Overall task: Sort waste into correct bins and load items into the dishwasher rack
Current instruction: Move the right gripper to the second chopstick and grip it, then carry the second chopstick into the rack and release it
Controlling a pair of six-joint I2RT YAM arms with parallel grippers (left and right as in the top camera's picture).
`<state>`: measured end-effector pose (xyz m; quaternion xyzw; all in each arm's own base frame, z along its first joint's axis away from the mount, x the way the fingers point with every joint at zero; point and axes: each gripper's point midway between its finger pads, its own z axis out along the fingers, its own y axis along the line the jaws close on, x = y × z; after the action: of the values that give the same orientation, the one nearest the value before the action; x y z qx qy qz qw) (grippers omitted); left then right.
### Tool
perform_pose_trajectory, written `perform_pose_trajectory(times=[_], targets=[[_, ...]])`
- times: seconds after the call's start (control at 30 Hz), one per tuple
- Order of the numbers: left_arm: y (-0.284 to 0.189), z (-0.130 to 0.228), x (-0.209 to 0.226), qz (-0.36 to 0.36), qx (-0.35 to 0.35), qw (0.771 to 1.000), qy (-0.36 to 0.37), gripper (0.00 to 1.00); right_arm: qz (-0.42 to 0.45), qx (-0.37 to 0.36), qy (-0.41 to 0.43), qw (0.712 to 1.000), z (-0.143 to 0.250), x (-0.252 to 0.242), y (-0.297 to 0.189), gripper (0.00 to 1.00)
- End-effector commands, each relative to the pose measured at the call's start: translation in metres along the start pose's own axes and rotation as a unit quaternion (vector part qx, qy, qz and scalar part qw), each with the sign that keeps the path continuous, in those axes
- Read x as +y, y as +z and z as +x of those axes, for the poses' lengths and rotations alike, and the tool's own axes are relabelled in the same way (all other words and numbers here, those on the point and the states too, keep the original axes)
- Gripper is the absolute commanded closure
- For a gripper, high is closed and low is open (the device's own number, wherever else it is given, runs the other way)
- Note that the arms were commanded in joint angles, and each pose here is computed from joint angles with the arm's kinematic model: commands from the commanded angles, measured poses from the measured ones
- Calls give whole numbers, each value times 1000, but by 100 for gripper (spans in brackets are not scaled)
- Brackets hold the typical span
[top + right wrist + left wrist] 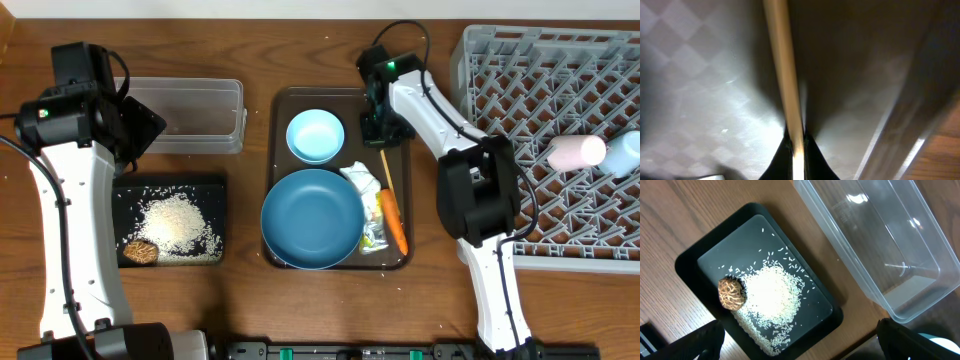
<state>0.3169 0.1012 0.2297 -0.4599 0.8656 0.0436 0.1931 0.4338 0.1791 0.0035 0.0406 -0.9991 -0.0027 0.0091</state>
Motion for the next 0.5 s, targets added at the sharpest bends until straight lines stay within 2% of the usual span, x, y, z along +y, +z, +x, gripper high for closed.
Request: perform_pose_trajectory(times=[0.0, 0.23, 0.47], targets=[[-8, -4, 1, 4, -12, 1000, -11, 2, 8, 16, 15, 1000, 1, -16, 13, 99], [-8, -4, 1, 4, -12, 1000, -11, 2, -20, -28, 7, 999, -20, -21, -24, 99], [-8, -4, 1, 4, -12, 1000, -11, 2, -35, -108, 22, 993, -47, -48, -99, 99]])
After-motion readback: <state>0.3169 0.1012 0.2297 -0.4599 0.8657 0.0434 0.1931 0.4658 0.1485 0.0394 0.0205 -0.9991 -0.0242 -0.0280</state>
